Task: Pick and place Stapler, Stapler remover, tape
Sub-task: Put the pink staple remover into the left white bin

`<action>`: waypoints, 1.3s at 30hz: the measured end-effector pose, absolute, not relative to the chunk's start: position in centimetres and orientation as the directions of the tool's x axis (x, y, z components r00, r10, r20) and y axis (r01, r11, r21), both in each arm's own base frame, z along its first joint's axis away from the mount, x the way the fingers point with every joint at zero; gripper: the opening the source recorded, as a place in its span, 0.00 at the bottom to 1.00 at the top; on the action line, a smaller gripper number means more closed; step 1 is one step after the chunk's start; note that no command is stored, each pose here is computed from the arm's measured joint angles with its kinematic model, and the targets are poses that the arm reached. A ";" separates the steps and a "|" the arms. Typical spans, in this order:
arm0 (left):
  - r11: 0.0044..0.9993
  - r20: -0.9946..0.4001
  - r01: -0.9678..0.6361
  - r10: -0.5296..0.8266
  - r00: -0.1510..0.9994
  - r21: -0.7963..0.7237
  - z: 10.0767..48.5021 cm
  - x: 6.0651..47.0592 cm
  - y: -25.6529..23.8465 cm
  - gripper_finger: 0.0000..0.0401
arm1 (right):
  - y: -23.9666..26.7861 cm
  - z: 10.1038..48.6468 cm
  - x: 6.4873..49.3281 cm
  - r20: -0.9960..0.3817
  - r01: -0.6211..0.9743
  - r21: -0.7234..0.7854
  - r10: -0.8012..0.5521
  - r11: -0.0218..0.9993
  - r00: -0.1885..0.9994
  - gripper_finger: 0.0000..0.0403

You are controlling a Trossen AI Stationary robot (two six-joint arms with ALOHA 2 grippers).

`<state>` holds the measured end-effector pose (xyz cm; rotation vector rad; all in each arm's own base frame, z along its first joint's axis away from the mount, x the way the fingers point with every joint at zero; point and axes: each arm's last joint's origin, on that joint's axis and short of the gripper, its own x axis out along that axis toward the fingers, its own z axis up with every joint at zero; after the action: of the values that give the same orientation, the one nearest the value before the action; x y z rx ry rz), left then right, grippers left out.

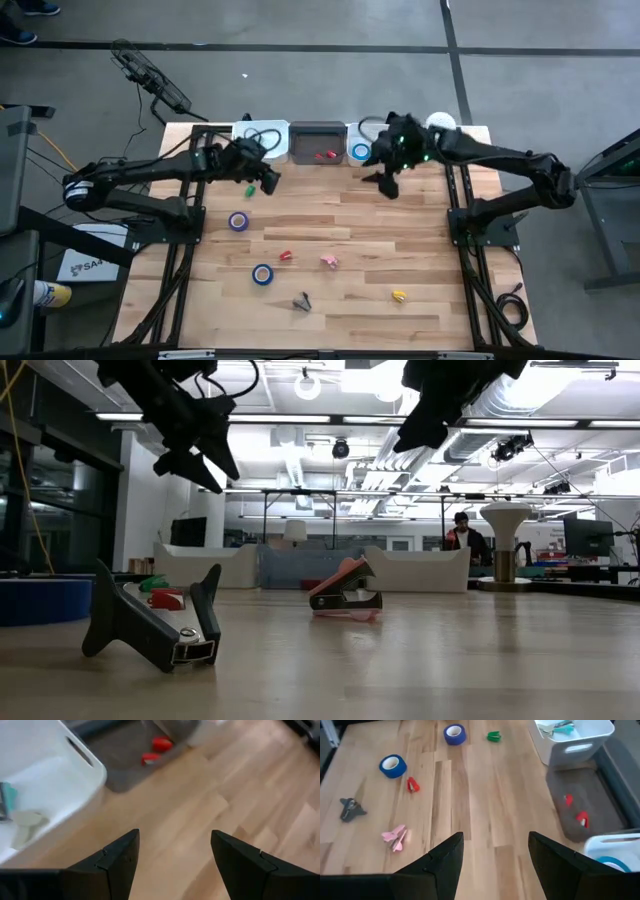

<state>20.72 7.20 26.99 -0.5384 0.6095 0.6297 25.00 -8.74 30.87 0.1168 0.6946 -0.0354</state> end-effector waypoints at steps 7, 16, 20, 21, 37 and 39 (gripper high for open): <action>0.752 -0.727 -0.622 0.299 0.618 -0.219 26.4 20.7 5.1 0.61 | -3.6 28.8 26.9 -0.598 0.102 0.120 -0.010 0.987 0.802 0.53; 0.816 -0.763 -0.552 0.245 0.598 -0.171 26.0 20.7 3.2 0.61 | 3.2 23.7 26.2 -0.582 0.192 0.160 -0.065 0.968 0.810 0.53; 0.836 -0.768 -0.525 0.231 0.597 -0.156 25.9 20.7 2.6 0.61 | 5.4 21.0 25.0 -0.522 0.233 0.200 -0.098 0.952 0.847 0.53; 0.841 -0.771 -0.519 0.226 0.595 -0.153 25.9 20.6 2.5 0.61 | 5.8 20.4 24.7 -0.509 0.242 0.205 -0.108 0.948 0.854 0.53; 0.873 -0.802 -0.468 0.178 0.570 -0.138 25.6 20.4 1.0 0.61 | 10.8 17.1 28.3 -0.510 0.228 0.116 -0.139 0.967 0.849 0.53; 0.873 -0.807 -0.468 0.177 0.564 -0.136 25.6 20.3 1.0 0.61 | 11.4 16.5 29.0 -0.519 0.244 0.119 -0.150 0.962 0.842 0.53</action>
<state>20.32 0.96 25.58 -0.3562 0.8966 0.3892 29.04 11.44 16.46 0.1833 0.5314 -0.2093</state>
